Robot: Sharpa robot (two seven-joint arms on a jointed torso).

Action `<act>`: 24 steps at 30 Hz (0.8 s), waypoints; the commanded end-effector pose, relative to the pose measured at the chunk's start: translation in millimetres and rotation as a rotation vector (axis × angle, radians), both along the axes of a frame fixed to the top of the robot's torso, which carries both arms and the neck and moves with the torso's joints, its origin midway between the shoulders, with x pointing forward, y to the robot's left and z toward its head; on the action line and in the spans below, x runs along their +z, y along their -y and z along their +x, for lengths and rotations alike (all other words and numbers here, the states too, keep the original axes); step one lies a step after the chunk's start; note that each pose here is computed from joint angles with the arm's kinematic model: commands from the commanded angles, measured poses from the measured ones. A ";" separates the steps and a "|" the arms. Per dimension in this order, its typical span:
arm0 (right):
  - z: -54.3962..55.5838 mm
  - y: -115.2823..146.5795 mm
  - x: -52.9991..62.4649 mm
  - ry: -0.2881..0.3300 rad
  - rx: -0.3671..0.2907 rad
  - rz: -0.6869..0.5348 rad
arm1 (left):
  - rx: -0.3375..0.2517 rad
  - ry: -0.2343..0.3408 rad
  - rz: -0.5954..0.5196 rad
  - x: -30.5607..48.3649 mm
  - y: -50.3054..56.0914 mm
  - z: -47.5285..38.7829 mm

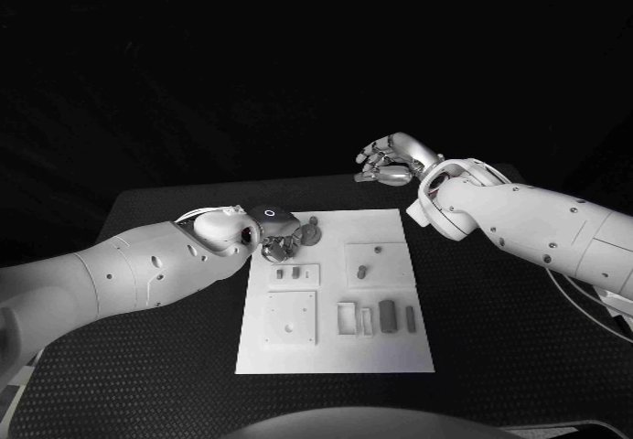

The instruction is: Assemble the parts on the task board

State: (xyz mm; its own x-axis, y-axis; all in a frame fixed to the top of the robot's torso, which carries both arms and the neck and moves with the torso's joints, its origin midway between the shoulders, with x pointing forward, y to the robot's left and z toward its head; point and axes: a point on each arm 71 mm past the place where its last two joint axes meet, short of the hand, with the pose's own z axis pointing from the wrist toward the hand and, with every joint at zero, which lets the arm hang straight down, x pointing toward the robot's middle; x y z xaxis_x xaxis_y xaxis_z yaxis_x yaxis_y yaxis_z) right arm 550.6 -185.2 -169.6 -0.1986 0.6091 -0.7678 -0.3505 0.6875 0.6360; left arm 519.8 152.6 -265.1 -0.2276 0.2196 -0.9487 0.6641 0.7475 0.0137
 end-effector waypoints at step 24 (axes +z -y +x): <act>0.3 -0.7 -0.5 -0.019 0.014 0.009 | 0.001 -0.040 0.027 -4.1 1.0 0.0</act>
State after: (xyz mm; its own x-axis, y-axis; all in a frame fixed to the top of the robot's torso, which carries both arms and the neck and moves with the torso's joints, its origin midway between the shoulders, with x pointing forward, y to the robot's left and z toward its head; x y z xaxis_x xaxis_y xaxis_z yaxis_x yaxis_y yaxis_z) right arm 550.9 -185.3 -170.6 -0.2145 0.6139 -0.7597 -0.3415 0.6816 0.6472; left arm 521.8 153.1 -266.8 -0.2423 0.2312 -0.9422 0.6571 0.7536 0.0159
